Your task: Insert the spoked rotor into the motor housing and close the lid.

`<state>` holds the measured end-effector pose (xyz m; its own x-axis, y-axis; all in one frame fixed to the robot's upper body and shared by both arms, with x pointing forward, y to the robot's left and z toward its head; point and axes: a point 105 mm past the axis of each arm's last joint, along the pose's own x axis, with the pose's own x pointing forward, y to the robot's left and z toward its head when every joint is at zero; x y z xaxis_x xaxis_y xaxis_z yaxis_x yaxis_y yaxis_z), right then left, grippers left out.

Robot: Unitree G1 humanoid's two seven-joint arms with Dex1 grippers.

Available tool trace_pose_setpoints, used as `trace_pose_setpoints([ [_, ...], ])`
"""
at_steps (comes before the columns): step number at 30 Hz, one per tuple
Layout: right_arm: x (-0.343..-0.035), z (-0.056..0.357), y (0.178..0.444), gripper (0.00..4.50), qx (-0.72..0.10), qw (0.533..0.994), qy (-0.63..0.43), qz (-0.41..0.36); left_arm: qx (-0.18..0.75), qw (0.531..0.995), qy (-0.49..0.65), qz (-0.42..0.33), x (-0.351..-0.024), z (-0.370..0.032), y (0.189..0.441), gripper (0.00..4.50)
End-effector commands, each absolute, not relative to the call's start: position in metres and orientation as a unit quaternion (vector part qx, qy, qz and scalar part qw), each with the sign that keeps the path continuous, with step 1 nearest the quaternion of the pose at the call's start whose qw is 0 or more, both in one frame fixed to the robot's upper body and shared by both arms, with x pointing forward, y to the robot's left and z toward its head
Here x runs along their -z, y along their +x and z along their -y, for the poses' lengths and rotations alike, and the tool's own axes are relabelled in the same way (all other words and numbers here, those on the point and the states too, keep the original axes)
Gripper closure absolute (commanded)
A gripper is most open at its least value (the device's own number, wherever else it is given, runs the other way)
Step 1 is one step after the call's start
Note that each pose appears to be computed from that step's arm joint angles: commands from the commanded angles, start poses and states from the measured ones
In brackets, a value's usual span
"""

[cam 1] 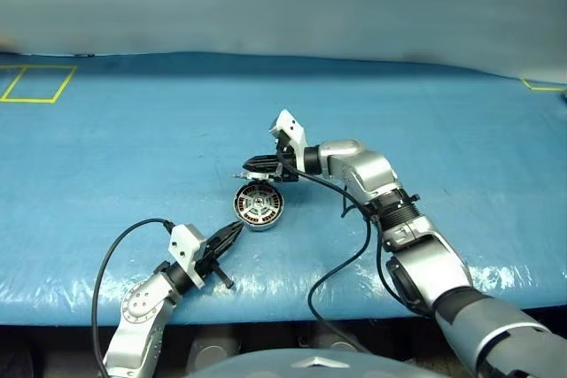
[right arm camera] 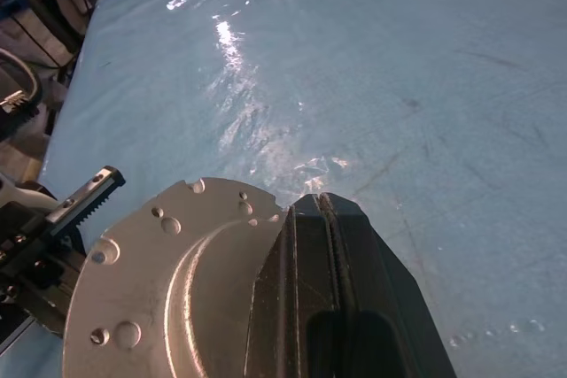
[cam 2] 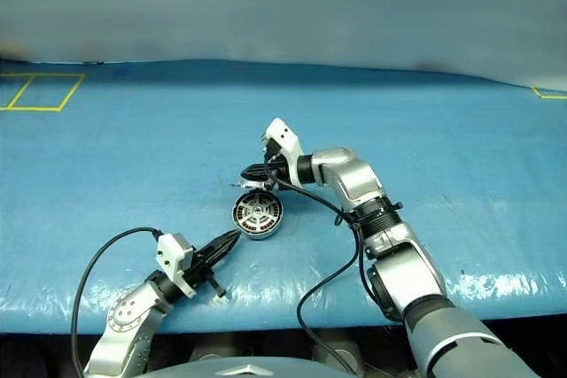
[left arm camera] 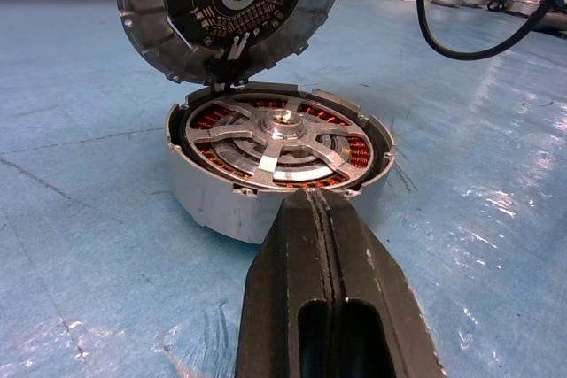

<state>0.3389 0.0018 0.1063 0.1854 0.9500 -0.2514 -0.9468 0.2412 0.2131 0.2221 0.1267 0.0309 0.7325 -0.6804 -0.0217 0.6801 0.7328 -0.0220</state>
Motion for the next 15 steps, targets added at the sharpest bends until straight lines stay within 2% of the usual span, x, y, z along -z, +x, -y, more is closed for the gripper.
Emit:
trace_pose_setpoints([
  [1, -0.108, -0.005, 0.326, 4.48, -0.615, 0.773, 0.035, -0.153, 0.374, 0.927, -0.003, 0.003, -0.041, -0.122, 0.222, 4.50],
  [5, -0.091, -0.007, 0.309, 4.48, -0.608, 0.773, 0.061, -0.172, 0.380, 0.925, -0.002, 0.001, -0.041, -0.121, 0.222, 4.50],
  [10, -0.084, -0.008, 0.300, 4.48, -0.591, 0.782, 0.096, -0.174, 0.384, 0.924, 0.000, 0.000, -0.041, -0.121, 0.223, 4.50],
  [13, -0.088, -0.009, 0.295, 4.48, -0.572, 0.799, 0.112, -0.152, 0.384, 0.923, 0.001, 0.000, -0.041, -0.121, 0.223, 4.50],
  [15, -0.102, -0.011, 0.292, 4.48, -0.557, 0.816, 0.100, -0.114, 0.383, 0.924, 0.001, 0.000, -0.041, -0.121, 0.223, 4.50],
])
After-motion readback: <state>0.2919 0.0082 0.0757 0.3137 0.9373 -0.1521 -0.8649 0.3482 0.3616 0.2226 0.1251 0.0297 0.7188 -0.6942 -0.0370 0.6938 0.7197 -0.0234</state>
